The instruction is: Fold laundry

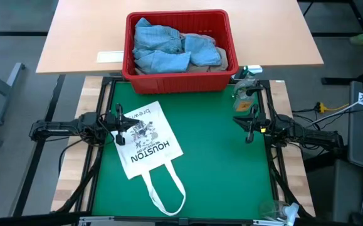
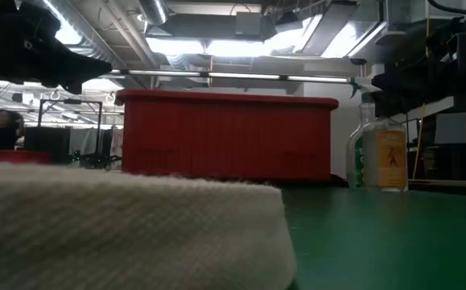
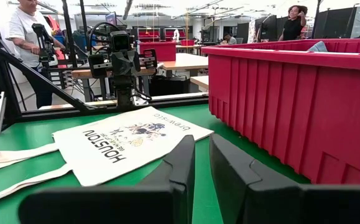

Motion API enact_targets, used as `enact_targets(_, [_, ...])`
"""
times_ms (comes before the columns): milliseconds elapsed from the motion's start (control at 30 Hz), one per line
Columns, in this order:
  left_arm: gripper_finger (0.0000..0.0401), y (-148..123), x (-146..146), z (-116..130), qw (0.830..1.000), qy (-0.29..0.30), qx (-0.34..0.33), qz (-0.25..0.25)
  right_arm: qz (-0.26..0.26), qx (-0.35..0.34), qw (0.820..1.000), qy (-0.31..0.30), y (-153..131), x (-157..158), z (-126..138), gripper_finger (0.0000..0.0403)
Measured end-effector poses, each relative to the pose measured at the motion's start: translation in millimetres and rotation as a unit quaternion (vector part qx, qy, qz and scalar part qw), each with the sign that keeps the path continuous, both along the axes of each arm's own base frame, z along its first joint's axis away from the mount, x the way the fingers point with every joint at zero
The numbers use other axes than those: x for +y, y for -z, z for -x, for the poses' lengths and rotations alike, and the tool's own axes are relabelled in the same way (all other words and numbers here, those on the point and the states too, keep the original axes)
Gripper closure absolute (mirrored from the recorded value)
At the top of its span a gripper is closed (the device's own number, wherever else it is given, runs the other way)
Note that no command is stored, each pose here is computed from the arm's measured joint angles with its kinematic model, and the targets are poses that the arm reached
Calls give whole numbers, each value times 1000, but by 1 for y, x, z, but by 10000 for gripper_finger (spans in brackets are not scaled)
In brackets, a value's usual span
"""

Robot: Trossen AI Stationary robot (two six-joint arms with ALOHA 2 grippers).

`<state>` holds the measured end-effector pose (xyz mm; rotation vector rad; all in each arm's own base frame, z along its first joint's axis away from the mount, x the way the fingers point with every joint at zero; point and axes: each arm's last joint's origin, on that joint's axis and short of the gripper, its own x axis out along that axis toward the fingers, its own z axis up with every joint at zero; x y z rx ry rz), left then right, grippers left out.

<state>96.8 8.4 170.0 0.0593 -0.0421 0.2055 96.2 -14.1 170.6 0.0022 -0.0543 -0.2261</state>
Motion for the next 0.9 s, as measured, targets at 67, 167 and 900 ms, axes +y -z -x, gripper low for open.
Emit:
enact_targets(67, [396,0,0,0,1000,0,-1,0,0,0,1000,0,0,0,0,352])
enact_targets(167, [396,0,0,0,1000,0,-1,0,0,0,1000,0,0,0,0,352])
enact_targets(900, [396,-1,0,0,1000,-4,-7,0,-74,-14,996,-49,0,3,0,352])
